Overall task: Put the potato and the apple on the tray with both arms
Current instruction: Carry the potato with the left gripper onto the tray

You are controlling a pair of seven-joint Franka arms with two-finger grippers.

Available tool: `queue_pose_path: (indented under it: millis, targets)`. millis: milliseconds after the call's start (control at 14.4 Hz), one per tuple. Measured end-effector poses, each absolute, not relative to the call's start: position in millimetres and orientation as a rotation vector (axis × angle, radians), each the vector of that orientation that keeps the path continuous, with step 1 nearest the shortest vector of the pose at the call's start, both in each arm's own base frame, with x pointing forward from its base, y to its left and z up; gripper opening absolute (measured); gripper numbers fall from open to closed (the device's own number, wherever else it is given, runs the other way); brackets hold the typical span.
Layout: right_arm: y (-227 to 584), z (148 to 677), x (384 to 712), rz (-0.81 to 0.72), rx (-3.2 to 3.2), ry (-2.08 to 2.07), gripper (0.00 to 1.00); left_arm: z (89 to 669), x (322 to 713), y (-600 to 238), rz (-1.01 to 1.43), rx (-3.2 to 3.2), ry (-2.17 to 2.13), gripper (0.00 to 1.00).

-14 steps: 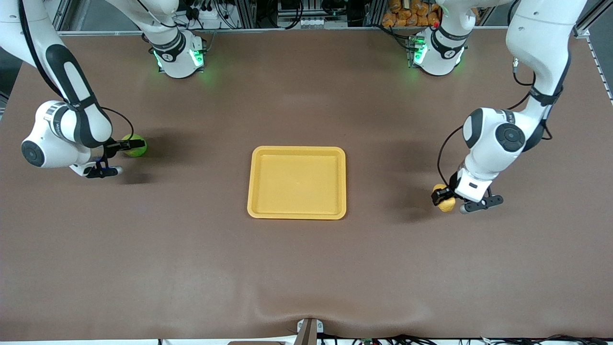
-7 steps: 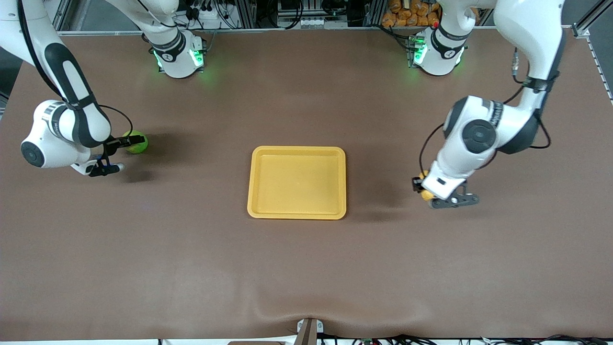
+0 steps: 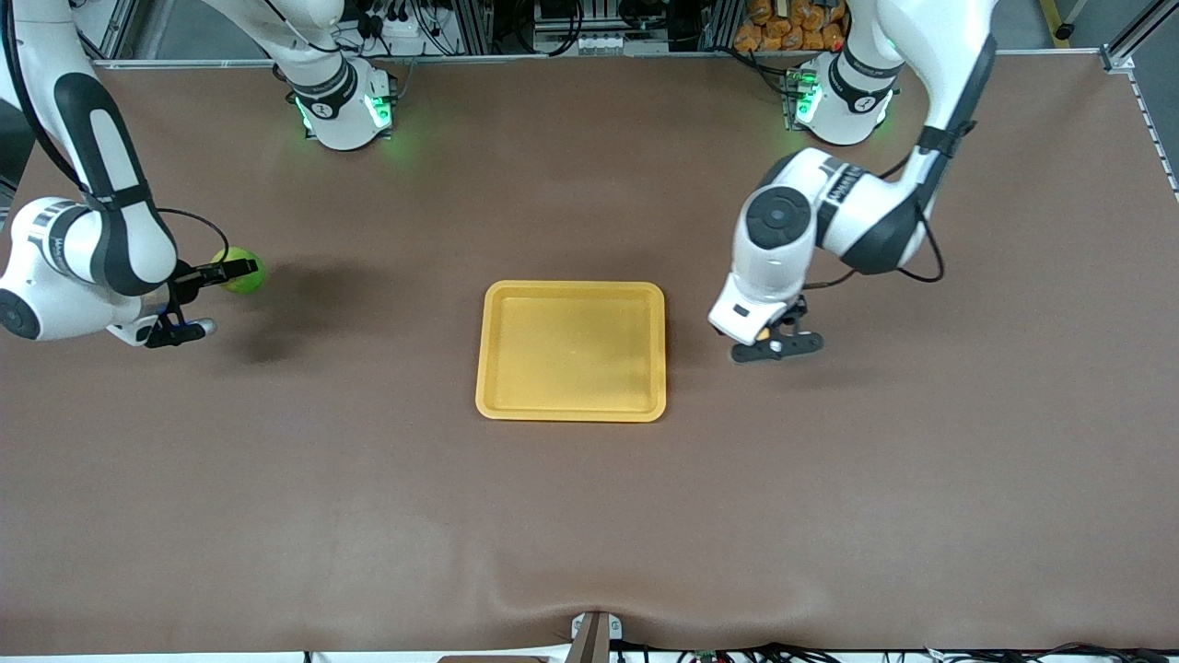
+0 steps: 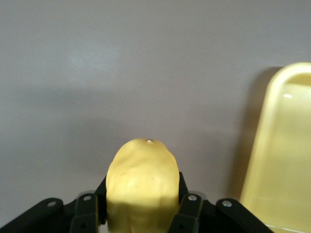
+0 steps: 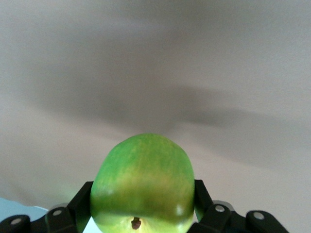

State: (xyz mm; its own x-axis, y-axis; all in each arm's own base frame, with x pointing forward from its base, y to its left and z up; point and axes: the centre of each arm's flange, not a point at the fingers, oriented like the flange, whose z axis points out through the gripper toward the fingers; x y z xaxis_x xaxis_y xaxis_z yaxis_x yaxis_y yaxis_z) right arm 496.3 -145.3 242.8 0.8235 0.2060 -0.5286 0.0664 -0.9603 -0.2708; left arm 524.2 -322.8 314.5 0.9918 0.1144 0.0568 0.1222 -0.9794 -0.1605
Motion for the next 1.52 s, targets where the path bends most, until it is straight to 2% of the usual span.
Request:
queue_pose_path:
  millis: [346,554,900,1247,1524]
  targets:
    - [-129.2,265.3,512.0,0.884,-2.759,-0.216,0.85,275.5,496.7,-412.0,-0.050,-2.942,-0.254,0.52]
    - [-101.9,280.7,523.1,0.927,-2.755,-0.169,0.85,260.8,505.1,-444.4,-0.024,-2.894,-0.359,0.52]
    - [-49.8,295.2,535.1,0.964,-2.754,-0.087,0.85,252.9,530.6,-470.2,-0.118,-2.869,-0.470,0.52]
    - [-6.4,306.1,538.5,0.998,-2.792,0.027,0.85,228.2,504.4,-500.6,-0.234,-2.803,-0.431,0.52]
    - [16.7,311.1,539.0,0.999,-2.780,0.101,0.85,215.9,497.8,-507.2,-0.271,-2.774,-0.391,0.52]
